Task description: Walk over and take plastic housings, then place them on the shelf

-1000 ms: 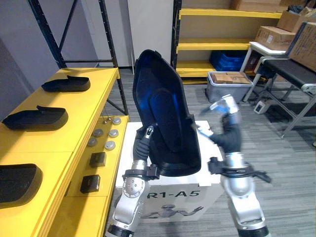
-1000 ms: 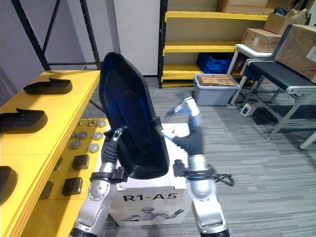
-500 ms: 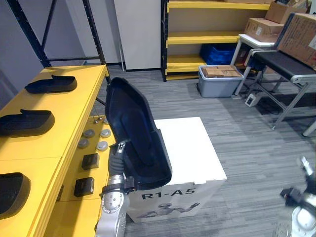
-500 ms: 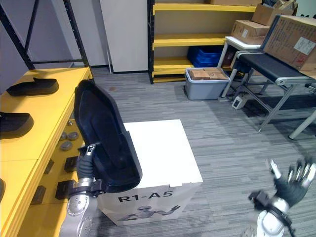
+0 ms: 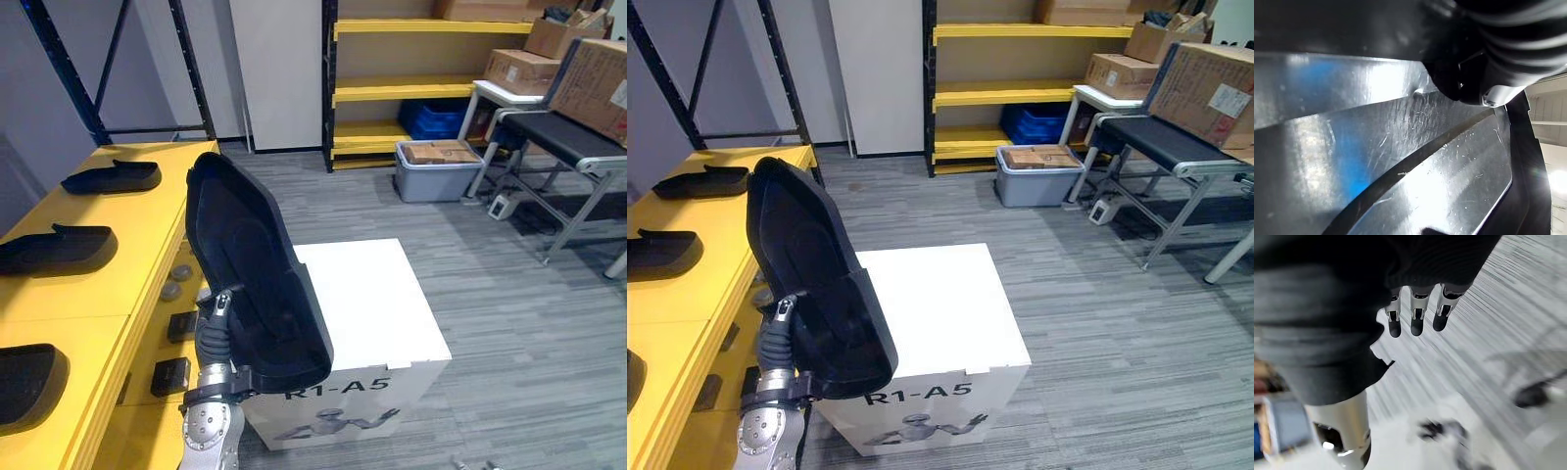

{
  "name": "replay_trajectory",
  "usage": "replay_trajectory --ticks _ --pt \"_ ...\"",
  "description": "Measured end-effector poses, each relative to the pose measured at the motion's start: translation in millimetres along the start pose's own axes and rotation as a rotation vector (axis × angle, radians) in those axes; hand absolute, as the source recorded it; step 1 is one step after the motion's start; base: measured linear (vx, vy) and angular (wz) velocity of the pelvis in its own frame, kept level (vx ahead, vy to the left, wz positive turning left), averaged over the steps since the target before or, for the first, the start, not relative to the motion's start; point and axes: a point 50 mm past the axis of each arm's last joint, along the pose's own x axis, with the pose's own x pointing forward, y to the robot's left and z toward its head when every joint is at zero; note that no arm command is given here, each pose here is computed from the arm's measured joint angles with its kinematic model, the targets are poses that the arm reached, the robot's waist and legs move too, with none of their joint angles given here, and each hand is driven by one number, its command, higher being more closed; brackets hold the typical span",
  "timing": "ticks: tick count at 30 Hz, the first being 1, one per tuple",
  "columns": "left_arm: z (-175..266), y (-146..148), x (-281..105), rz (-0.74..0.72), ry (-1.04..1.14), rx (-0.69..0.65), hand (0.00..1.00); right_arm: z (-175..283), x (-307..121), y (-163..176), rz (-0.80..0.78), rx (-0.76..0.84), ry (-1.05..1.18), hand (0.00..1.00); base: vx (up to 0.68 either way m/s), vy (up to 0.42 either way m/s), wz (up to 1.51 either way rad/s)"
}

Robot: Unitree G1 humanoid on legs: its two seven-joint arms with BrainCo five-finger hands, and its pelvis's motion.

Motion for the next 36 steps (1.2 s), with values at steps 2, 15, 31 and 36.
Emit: replay_trajectory --ticks 2,15,31,36 --pt "-1.1 -3.5 -0.5 -0.008 0.005 -0.012 1.00 -7.4 -0.1 4.9 0.032 -0.049 0.036 0.00 0.02 0.017 0.18" --pt "-2.9 -23.8 1.5 -0.085 0.010 -0.045 1.00 9.0 18.4 26.8 0.113 -0.234 0.051 0.00 -0.01 0.020 1.03" --pt "16.8 -34.5 12.6 -0.104 -0.115 0.079 1.00 30.8 25.9 60.6 0.194 -0.370 -0.013 0.00 0.18 0.175 1.19" --pt "24.4 -31.9 14.2 -0.044 -0.156 0.095 1.00 25.6 18.6 58.3 0.193 -0.329 -0.033 0.00 0.17 -0.041 0.99"
